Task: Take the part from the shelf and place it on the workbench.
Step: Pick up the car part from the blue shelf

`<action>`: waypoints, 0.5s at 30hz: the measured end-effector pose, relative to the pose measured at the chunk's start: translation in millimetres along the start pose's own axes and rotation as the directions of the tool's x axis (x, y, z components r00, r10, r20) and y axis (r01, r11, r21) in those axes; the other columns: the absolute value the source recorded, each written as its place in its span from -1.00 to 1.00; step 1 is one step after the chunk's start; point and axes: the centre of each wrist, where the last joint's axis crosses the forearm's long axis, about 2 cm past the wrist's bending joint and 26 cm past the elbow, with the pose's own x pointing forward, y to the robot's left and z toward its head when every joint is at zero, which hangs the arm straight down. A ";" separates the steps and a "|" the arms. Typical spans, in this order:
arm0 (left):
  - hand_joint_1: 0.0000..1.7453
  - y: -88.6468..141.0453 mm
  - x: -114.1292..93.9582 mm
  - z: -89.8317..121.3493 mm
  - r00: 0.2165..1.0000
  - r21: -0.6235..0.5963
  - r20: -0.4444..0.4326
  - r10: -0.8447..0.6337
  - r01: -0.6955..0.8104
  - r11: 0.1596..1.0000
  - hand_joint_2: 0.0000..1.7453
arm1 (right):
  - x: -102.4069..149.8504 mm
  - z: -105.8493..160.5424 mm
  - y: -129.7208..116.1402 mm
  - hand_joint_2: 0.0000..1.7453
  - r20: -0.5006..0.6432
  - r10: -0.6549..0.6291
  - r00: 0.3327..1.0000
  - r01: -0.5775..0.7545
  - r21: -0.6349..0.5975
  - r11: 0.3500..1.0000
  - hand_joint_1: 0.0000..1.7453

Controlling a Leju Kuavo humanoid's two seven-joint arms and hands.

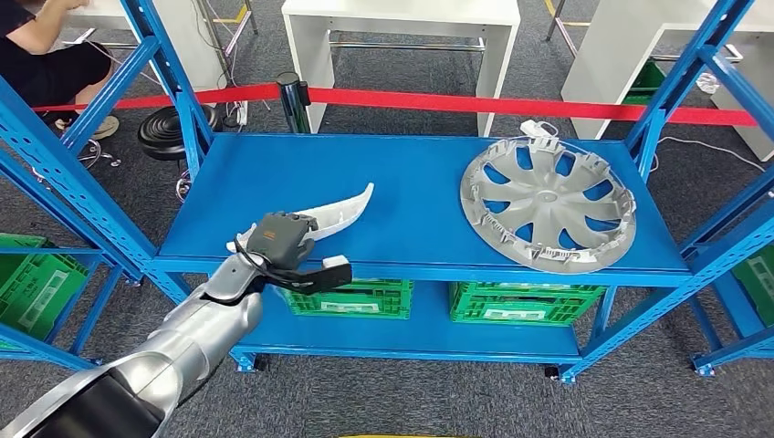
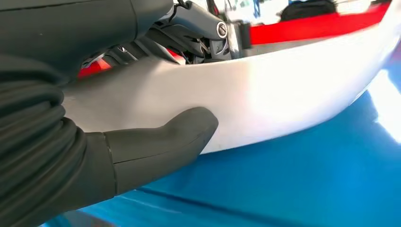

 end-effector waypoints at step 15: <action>1.00 69.3 50.6 -0.6 0.620 0.082 0.568 0.540 -0.696 0.713 1.00 | -10.6 -0.5 -3.1 -1.00 0.001 -0.104 0.995 0.104 -0.017 0.994 -1.00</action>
